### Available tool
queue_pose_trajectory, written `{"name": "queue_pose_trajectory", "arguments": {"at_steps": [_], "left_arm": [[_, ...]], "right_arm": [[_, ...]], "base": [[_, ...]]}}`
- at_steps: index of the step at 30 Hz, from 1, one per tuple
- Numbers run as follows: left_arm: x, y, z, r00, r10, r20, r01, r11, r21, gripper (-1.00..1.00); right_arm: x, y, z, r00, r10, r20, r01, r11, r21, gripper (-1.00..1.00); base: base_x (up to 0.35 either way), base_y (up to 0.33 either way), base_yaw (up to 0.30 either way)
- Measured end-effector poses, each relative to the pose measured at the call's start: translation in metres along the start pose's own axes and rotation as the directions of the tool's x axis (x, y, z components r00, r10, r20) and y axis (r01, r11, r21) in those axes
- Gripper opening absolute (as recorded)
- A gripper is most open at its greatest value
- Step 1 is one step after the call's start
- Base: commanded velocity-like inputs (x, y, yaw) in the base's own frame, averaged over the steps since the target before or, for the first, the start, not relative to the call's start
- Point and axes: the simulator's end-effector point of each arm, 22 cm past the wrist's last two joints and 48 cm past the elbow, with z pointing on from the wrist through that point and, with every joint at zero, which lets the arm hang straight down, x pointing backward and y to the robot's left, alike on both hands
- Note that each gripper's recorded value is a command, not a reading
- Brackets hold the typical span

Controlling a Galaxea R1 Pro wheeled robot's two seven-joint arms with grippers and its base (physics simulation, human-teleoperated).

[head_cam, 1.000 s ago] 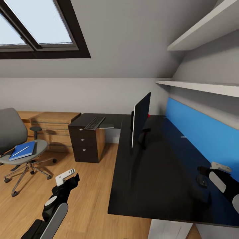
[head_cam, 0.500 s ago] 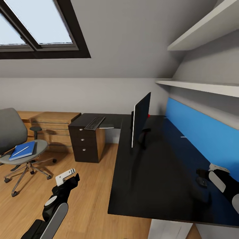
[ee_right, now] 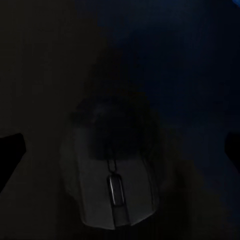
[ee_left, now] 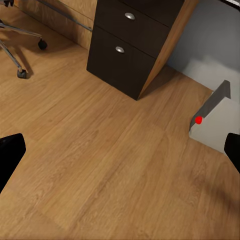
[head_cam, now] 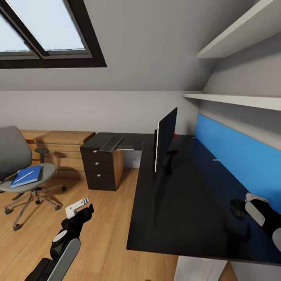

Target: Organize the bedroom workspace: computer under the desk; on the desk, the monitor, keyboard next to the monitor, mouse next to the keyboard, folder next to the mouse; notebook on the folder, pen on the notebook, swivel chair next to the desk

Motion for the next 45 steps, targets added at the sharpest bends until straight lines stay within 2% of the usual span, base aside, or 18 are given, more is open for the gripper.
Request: {"name": "queue_pose_trajectory", "arguments": {"at_steps": [18,36,37,45], "left_arm": [[0.03,0.01,0.012,1.0,0.0,0.0,0.0,1.0,0.0,1.0],[0.035,0.011,0.013,1.0,0.0,0.001,0.0,1.0,0.001,1.0],[0.035,0.011,0.013,1.0,0.0,0.001,0.0,1.0,0.0,1.0],[0.035,0.011,0.013,1.0,0.0,0.001,0.0,1.0,0.0,1.0]], "right_arm": [[0.026,-0.002,0.02,1.0,-0.001,0.002,0.001,1.0,0.0,1.0],[0.03,-0.002,0.024,1.0,-0.001,0.003,0.001,1.0,-0.001,1.0],[0.03,-0.002,0.024,1.0,-0.001,0.003,0.001,1.0,-0.001,-1.0],[0.029,0.0,0.023,1.0,-0.006,0.005,0.006,1.0,-0.003,-1.0]], "base": [[0.0,0.0,0.0],[0.0,0.0,0.0],[0.0,0.0,0.0],[0.0,0.0,0.0]]}}
